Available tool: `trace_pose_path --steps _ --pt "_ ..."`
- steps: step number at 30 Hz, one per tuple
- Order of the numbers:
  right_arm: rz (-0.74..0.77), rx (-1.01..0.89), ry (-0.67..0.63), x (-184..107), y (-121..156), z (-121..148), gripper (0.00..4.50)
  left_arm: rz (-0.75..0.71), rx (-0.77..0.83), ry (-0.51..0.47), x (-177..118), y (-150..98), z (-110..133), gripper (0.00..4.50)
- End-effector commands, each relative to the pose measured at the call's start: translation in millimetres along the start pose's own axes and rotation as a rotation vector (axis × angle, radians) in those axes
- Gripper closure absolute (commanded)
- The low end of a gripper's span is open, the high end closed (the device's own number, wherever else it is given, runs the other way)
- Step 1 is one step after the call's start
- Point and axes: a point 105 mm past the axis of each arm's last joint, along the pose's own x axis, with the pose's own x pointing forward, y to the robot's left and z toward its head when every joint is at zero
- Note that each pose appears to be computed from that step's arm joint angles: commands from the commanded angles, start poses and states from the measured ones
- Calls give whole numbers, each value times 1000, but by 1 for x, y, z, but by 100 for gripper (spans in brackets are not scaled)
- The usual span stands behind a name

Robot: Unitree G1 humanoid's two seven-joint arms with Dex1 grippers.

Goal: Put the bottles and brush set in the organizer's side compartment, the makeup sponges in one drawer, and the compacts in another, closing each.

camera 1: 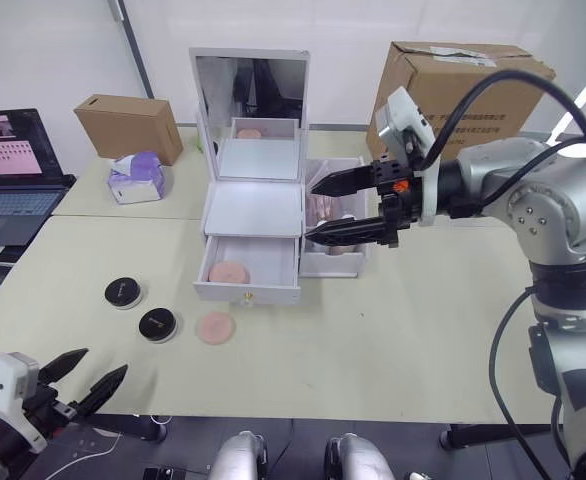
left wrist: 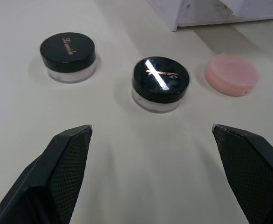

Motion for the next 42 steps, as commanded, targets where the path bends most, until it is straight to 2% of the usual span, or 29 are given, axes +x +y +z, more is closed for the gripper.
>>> trace_pose_path --steps 1,5,9,13,21,30,34,37,40,42 --pt "73 16 -53 -4 9 19 0 -55 3 -73 14 -46 8 6" --pt "50 10 -29 -5 7 18 0 -81 -6 -25 34 -70 -9 6" --pt "2 17 -24 -10 6 17 0 -128 27 2 53 -88 -14 6" --pt "-30 21 -35 -13 7 18 0 -90 83 36 72 -85 -14 6" --pt "-54 25 -34 -14 13 21 0 -79 16 77 105 -95 -17 6" --pt "-117 37 5 -17 11 12 0 -64 41 75 130 -93 3 6" --pt "-124 39 22 -18 13 7 0 -70 90 105 136 -92 2 6" --pt "-144 41 22 -19 11 6 0 -68 88 113 134 -91 1 64" --pt "-152 40 21 -20 10 5 0 -47 71 118 131 -86 0 152" --pt "-156 41 21 -20 9 4 0 -39 50 110 126 -85 1 154"
